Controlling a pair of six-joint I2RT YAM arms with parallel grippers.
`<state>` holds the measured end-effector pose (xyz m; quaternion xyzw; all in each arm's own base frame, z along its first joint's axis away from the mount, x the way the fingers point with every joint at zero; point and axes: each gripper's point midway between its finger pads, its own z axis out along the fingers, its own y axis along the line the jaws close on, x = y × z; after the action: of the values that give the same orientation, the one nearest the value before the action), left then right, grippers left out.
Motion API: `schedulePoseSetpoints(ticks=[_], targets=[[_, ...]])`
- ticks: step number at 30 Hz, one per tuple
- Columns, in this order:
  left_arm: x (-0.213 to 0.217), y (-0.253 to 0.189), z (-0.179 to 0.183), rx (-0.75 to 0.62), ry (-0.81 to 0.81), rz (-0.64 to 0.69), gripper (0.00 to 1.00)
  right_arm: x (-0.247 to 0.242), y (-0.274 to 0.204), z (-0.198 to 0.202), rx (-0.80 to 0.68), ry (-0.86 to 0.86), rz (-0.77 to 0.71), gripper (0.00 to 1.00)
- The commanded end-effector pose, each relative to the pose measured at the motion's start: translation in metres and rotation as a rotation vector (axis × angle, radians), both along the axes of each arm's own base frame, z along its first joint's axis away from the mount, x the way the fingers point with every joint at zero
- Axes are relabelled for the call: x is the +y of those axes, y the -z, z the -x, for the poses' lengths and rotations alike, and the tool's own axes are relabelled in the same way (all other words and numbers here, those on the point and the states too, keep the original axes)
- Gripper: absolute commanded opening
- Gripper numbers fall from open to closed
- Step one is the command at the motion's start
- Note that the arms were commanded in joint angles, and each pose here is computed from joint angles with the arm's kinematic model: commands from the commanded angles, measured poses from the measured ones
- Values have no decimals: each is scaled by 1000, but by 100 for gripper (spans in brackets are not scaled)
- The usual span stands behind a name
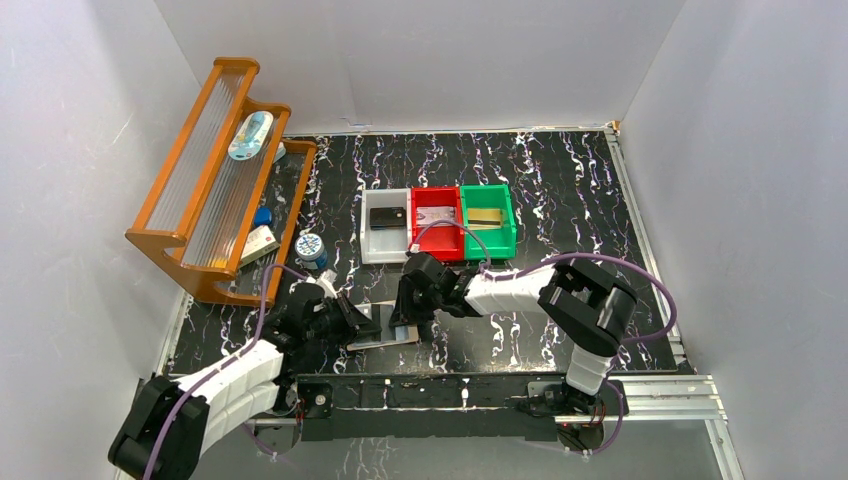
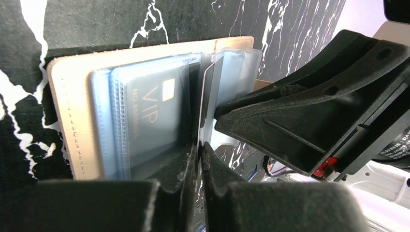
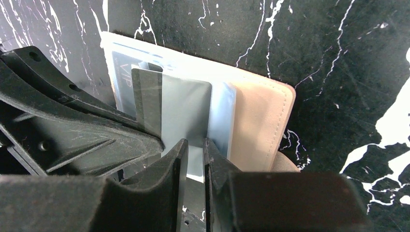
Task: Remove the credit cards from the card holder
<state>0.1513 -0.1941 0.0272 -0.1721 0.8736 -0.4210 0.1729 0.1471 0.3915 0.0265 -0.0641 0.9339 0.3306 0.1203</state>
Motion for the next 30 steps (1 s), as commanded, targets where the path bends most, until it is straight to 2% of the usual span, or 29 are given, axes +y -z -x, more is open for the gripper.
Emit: schedulePoseSetpoints(ticks=[1,10,16,20,25,30], targets=[[2,-1,1,11,-3,-11,2,-47,54,18,64,10,213,27],[36,-2,-5,-17,-125,-177,0,-68,58,9,44,88,270,27],[39,-11,-9,-48,-108,-217,0,-62,48,6,20,75,241,28],[47,-19,-12,-65,-96,-292,0,-62,43,-1,-11,82,251,29],[56,-37,-20,-128,-87,-361,0,-62,17,-17,-93,95,238,30],[50,-56,-27,-171,-67,-346,0,-43,-30,-25,-176,65,106,35]])
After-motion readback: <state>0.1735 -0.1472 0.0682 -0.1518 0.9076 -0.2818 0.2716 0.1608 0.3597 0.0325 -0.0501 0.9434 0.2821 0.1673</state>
